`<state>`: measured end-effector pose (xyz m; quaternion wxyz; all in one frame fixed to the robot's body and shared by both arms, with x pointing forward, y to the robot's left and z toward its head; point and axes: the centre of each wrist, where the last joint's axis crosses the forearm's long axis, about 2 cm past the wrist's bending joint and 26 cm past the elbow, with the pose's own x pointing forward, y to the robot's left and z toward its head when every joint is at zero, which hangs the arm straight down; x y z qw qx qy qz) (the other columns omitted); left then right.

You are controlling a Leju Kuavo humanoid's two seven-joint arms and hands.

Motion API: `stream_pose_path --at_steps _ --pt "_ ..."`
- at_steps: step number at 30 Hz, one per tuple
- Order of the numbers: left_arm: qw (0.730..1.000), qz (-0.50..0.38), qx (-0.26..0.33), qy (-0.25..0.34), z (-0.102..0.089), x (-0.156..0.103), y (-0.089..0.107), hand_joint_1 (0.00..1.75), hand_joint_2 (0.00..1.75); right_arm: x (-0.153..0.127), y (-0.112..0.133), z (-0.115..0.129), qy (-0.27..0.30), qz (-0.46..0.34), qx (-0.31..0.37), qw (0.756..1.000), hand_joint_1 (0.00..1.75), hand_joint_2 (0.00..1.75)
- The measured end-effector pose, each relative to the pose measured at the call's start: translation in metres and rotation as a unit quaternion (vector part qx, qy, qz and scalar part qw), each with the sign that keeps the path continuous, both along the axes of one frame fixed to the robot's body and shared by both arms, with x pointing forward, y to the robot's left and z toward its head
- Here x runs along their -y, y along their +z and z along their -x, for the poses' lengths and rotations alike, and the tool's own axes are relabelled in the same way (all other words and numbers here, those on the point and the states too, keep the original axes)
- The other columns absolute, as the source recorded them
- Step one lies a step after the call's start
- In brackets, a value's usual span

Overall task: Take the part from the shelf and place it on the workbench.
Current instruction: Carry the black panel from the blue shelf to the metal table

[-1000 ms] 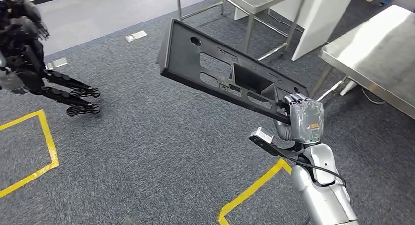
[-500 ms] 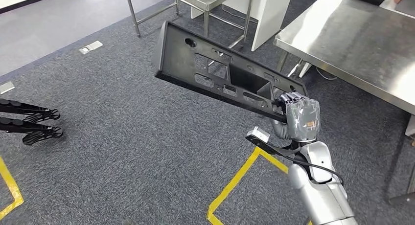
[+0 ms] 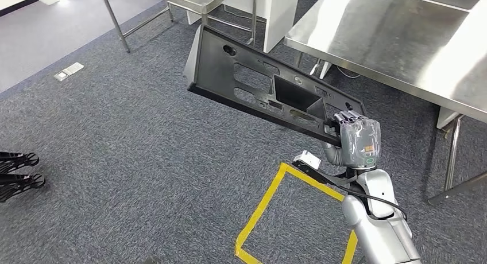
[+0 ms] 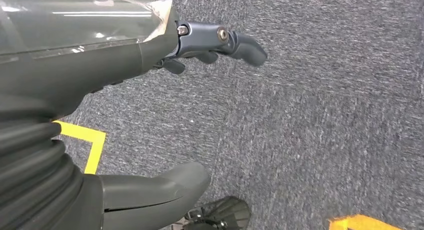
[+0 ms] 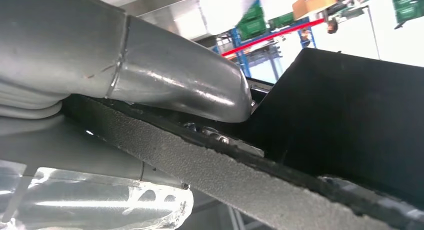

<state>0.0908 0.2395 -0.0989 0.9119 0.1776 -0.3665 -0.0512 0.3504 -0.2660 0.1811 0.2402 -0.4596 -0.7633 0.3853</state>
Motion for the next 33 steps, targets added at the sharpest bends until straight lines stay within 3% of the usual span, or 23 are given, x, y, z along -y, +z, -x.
stream_pose_path --at_steps 10,21,33 --pt "1.0 -0.01 -0.007 0.012 0.01 0.001 -0.002 0.0 1.75 0.005 -0.016 0.012 0.01 -0.005 -0.014 1.0 1.75 0.0" --pt "1.0 -0.006 -0.011 0.007 0.022 0.007 -0.003 0.0 1.75 0.014 -0.017 0.02 0.006 -0.003 -0.022 1.0 1.75 0.0" --pt "1.0 -0.005 0.002 -0.01 0.017 0.007 -0.002 0.0 1.75 0.015 -0.017 0.032 -0.01 0.01 -0.012 1.0 1.75 0.0"
